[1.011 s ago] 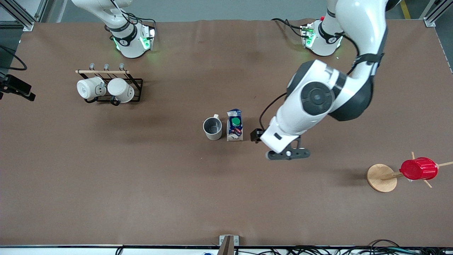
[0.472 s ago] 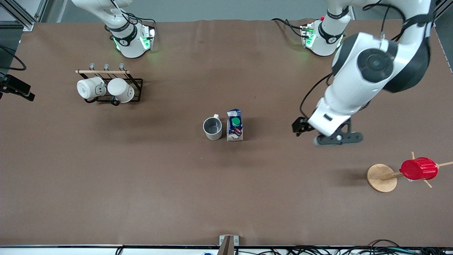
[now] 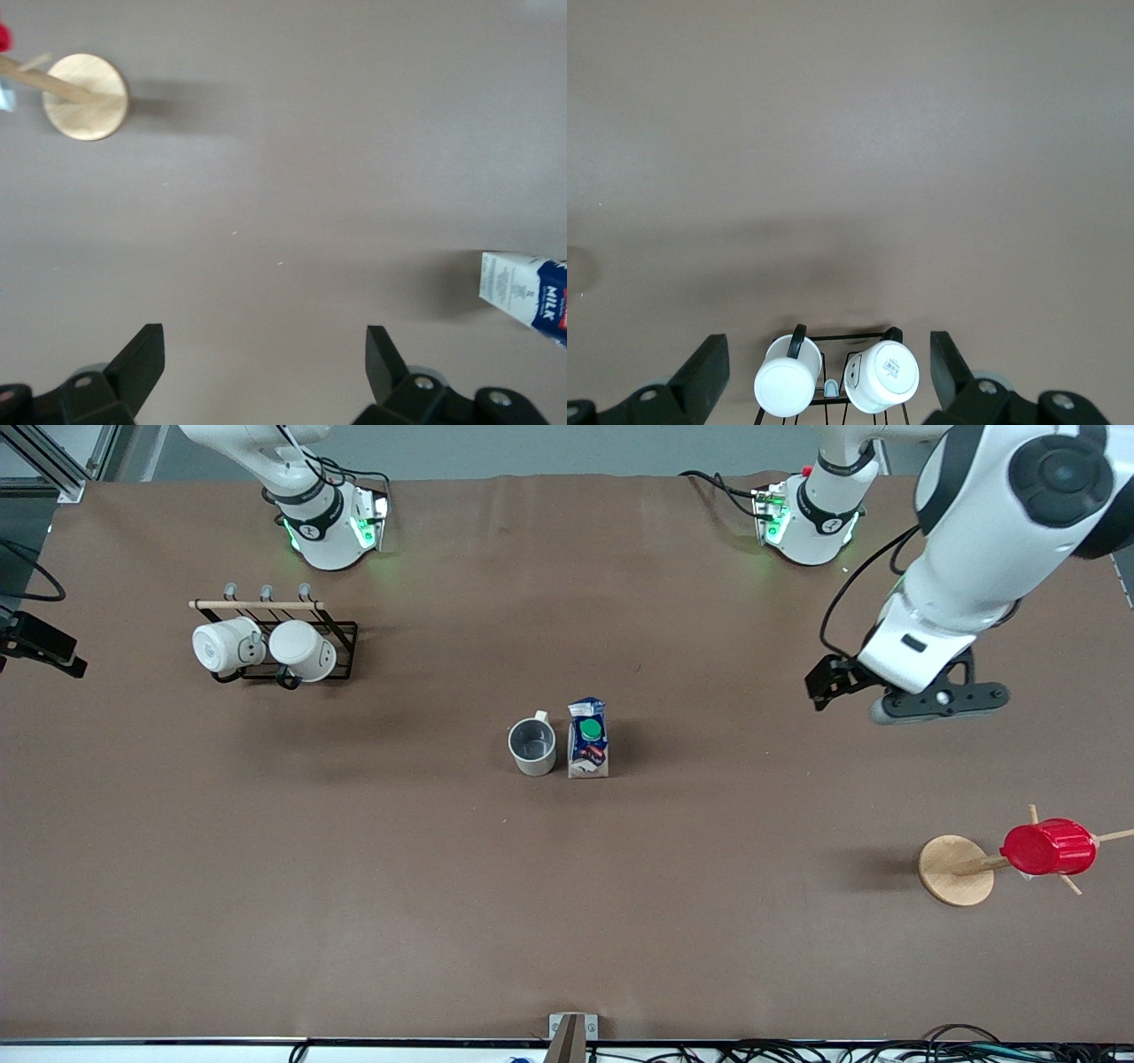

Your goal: Place cup and milk on table

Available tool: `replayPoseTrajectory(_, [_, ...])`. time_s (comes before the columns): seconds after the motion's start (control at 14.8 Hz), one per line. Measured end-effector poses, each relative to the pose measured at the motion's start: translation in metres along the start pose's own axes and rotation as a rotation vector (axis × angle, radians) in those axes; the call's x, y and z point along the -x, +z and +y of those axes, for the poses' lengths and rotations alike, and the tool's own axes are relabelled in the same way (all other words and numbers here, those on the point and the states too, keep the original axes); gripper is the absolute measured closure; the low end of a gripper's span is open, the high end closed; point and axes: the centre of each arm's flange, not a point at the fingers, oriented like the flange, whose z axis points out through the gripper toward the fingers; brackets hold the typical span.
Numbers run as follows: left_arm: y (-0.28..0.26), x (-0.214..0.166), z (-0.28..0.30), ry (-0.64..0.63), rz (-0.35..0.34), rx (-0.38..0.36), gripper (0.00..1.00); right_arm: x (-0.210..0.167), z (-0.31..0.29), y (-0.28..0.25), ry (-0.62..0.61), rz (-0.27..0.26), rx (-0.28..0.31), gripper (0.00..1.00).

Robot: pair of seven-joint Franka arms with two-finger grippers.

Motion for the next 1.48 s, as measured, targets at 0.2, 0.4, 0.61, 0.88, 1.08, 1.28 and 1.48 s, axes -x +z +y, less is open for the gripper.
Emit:
replayPoseTrajectory(0.2, [-0.018, 0.008, -0.033, 0.048, -0.045, 0.014, 0.0, 0.0, 0.0, 0.0, 0.001, 0.0, 0.0, 0.0])
replayPoseTrajectory(0.4, [-0.036, 0.011, -0.061, 0.077, -0.038, 0.034, 0.0, 0.0, 0.001, 0.0, 0.001, 0.0, 0.0, 0.0])
replayPoseTrajectory(0.61, [-0.053, 0.007, -0.064, 0.087, -0.006, 0.047, 0.0, 0.0, 0.001, 0.0, 0.002, 0.0, 0.0, 0.0])
replayPoseTrajectory(0.88, [-0.072, 0.002, -0.047, 0.121, -0.03, 0.053, 0.0, 0.0, 0.001, 0.0, 0.002, 0.0, 0.0, 0.0])
replayPoseTrajectory(1.08, [-0.069, -0.002, -0.05, 0.113, -0.041, 0.054, 0.0, 0.0, 0.001, 0.0, 0.002, 0.0, 0.0, 0.0])
replayPoseTrajectory(1.28, [-0.069, -0.004, -0.056, 0.101, -0.041, 0.054, 0.0, 0.0, 0.001, 0.0, 0.002, 0.0, 0.0, 0.0])
replayPoseTrajectory(1.48, [-0.068, -0.004, -0.058, 0.097, -0.041, 0.054, 0.0, 0.0, 0.001, 0.0, 0.002, 0.0, 0.0, 0.0])
